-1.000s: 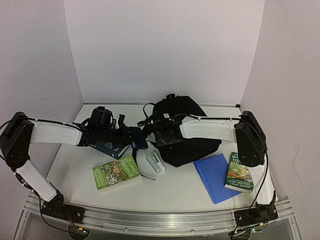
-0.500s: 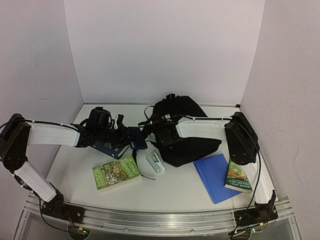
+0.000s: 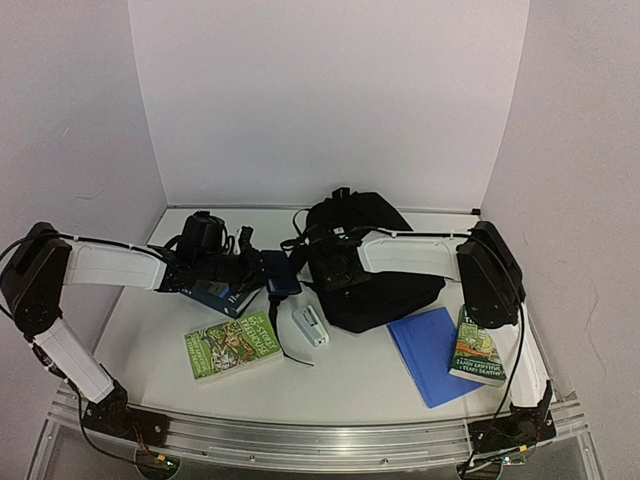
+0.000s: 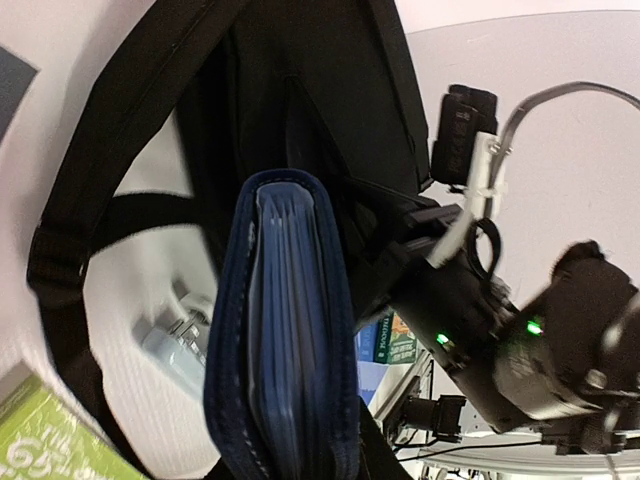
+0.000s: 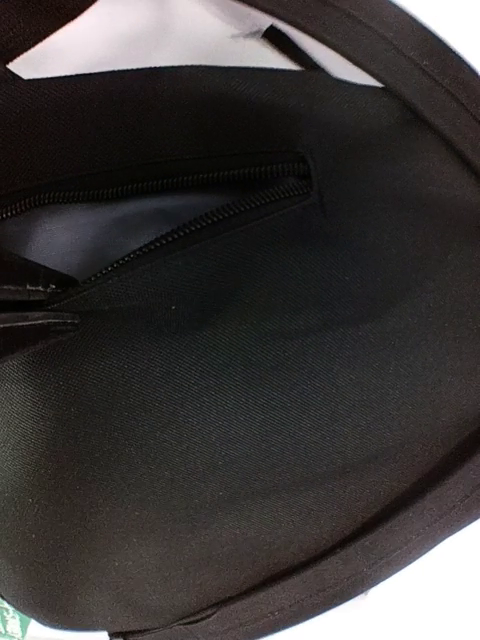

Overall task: Pack the student bag
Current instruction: Place the personal item in the student bag.

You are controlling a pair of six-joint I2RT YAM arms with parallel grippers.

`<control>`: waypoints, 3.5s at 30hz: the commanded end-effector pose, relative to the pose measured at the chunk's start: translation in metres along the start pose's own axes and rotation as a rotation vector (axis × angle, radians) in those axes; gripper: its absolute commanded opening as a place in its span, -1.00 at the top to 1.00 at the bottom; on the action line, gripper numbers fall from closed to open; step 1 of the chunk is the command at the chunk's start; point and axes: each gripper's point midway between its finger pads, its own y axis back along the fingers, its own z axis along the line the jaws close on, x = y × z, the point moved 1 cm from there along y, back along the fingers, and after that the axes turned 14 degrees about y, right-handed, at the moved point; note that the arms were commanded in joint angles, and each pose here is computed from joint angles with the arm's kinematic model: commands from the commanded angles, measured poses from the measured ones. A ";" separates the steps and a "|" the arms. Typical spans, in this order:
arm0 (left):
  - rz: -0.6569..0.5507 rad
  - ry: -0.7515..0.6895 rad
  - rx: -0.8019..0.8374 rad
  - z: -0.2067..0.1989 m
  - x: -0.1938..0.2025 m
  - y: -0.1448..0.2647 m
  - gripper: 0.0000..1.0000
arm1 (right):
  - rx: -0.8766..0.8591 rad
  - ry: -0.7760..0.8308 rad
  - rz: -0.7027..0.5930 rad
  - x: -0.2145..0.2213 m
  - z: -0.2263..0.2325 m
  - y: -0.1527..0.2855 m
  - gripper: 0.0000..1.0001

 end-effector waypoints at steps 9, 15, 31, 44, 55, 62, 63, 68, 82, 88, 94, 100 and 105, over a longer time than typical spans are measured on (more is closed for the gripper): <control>0.098 -0.016 0.223 -0.066 -0.002 -0.039 1.00 | -0.324 -0.242 -0.121 -0.036 -0.017 0.052 1.00; 0.120 0.005 0.284 -0.080 -0.003 -0.051 1.00 | -0.352 -0.259 -0.120 -0.032 -0.014 0.053 1.00; 0.166 0.126 0.180 -0.034 0.005 -0.098 1.00 | -0.365 -0.333 -0.165 -0.038 -0.026 0.068 1.00; 0.228 0.169 0.185 -0.031 0.007 -0.120 1.00 | -0.416 -0.363 -0.193 -0.045 -0.023 0.075 1.00; 0.257 0.154 0.228 -0.041 0.003 -0.135 1.00 | -0.470 -0.371 -0.203 -0.047 -0.016 0.079 1.00; 0.258 0.114 0.244 -0.046 0.000 -0.145 1.00 | -0.501 -0.382 -0.200 -0.046 -0.011 0.080 1.00; 0.257 0.113 0.240 -0.045 0.000 -0.146 1.00 | -0.501 -0.382 -0.199 -0.046 -0.011 0.079 1.00; 0.219 0.071 0.170 -0.035 -0.003 -0.144 0.74 | -0.484 -0.398 -0.201 -0.044 -0.015 0.079 1.00; 0.095 -0.058 -0.057 -0.013 -0.008 -0.109 -0.18 | -0.476 -0.388 -0.187 -0.037 -0.014 0.075 1.00; 0.087 -0.081 -0.103 -0.006 -0.005 -0.105 -0.30 | -0.483 -0.385 -0.185 -0.038 -0.012 0.074 1.00; 0.084 -0.093 -0.115 -0.007 -0.003 -0.107 0.10 | -0.484 -0.382 -0.186 -0.039 -0.011 0.074 1.00; 0.111 -0.090 -0.079 -0.013 0.000 -0.117 0.52 | -0.488 -0.379 -0.181 -0.038 -0.009 0.073 1.00; 0.127 -0.085 -0.040 -0.020 0.000 -0.131 0.71 | -0.494 -0.382 -0.180 -0.038 -0.007 0.072 1.00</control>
